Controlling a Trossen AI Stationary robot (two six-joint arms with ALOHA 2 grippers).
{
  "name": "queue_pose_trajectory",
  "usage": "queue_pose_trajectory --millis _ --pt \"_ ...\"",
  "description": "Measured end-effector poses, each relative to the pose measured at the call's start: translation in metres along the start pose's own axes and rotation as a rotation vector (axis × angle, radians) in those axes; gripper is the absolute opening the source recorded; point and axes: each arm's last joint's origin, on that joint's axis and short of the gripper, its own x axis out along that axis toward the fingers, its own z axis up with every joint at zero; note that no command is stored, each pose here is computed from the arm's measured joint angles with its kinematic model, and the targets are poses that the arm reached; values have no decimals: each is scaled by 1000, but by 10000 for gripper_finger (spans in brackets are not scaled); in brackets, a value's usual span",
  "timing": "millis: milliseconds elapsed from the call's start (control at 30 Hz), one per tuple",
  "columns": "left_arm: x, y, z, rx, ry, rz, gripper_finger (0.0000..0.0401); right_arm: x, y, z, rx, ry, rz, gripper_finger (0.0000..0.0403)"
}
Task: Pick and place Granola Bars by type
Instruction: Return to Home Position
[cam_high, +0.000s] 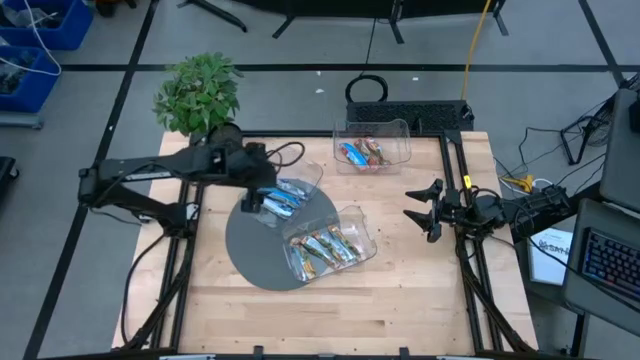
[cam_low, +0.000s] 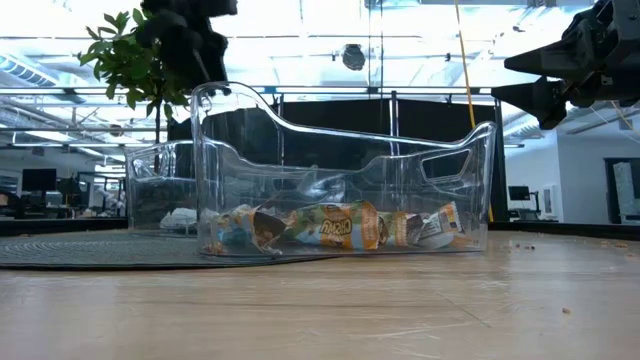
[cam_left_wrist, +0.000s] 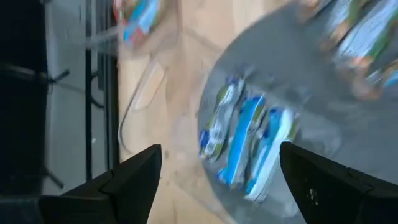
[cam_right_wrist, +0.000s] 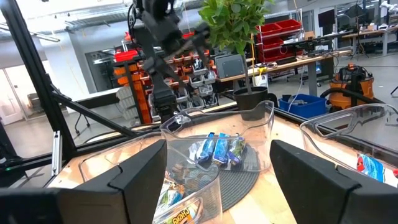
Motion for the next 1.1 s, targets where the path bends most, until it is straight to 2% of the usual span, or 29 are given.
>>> queue_pose_trajectory --millis 167,367,500,767,1100 --pt "-26 -11 -9 -35 -144 -54 324 0 0 0 0 0 0 279" --pt "-39 -32 -37 -22 -237 -158 324 0 0 0 0 0 -1 279" --pt "-42 -44 -57 -31 -332 -192 324 0 0 0 0 0 0 279" --pt "-42 -66 -84 -262 -493 -289 324 0 0 0 0 0 0 279" --pt "-33 -92 -112 -238 -708 -442 324 0 0 0 0 0 -1 279"
